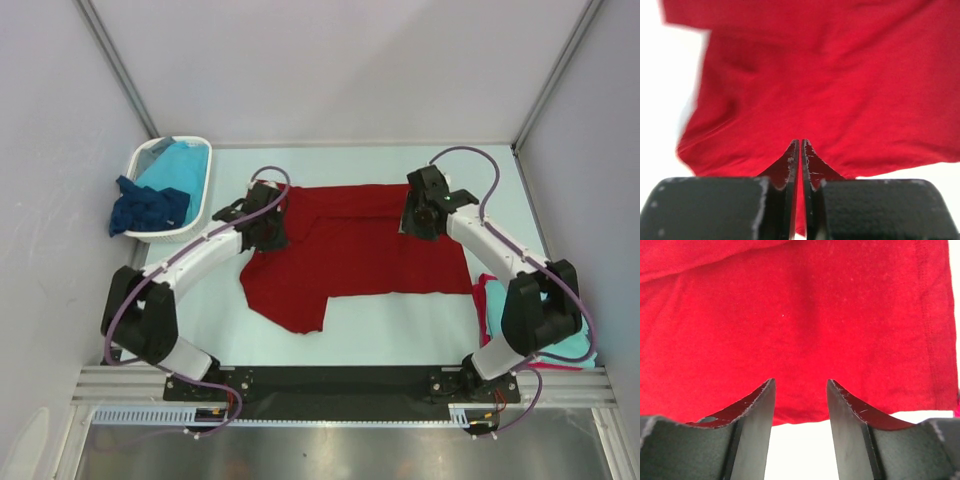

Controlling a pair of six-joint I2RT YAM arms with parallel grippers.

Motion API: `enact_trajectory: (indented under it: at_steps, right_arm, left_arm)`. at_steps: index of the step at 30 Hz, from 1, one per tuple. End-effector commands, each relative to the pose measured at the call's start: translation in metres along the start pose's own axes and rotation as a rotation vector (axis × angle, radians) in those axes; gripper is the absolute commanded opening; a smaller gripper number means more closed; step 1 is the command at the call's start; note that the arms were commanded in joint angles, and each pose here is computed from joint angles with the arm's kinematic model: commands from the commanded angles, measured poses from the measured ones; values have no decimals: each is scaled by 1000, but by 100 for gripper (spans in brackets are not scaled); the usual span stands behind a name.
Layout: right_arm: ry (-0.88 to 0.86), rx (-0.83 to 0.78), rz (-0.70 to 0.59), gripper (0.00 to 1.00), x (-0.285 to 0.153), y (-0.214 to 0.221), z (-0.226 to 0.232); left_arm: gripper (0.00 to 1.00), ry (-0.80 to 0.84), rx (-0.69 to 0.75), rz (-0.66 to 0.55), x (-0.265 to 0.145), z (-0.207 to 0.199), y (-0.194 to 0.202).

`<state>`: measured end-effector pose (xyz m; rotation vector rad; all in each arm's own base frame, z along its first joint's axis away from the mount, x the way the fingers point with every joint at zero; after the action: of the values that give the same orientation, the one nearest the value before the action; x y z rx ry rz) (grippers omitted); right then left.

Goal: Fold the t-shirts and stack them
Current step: Fold the flattened tshirt in 1/3 of the way

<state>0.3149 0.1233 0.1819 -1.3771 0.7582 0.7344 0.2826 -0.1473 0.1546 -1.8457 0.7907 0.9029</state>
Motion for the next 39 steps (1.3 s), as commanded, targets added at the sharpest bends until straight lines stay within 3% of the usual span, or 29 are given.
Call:
enact_trajectory:
  at_steps: [1,10,18,39]
  right_arm:
    - [-11,-24,57,50,26,2,14]
    - [-55,-74,87,50,38,11,42]
    - [-69,-78,128,50,55,17,51]
    - [-40,-79,142,48,59,21,43]
  left_arm:
    - [11,-1,145,-22,10,-30,2]
    - [15,-74,160,50,51,-34,11]
    - [15,-166,119,70,74,-11,3]
    - [13,-331,-75,59,87,59,-32]
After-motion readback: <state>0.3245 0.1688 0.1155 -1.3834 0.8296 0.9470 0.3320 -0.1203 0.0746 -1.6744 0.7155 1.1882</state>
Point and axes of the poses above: each gripper's point midway between its finger pads, its own x axis out along the fingers, its own z axis along the line the jaws close on, y = z × x, the point moved 6 cm from there along -x, back along the fingers, and after that the axes turned 11 degrees about -x, right-handed, at the moved point
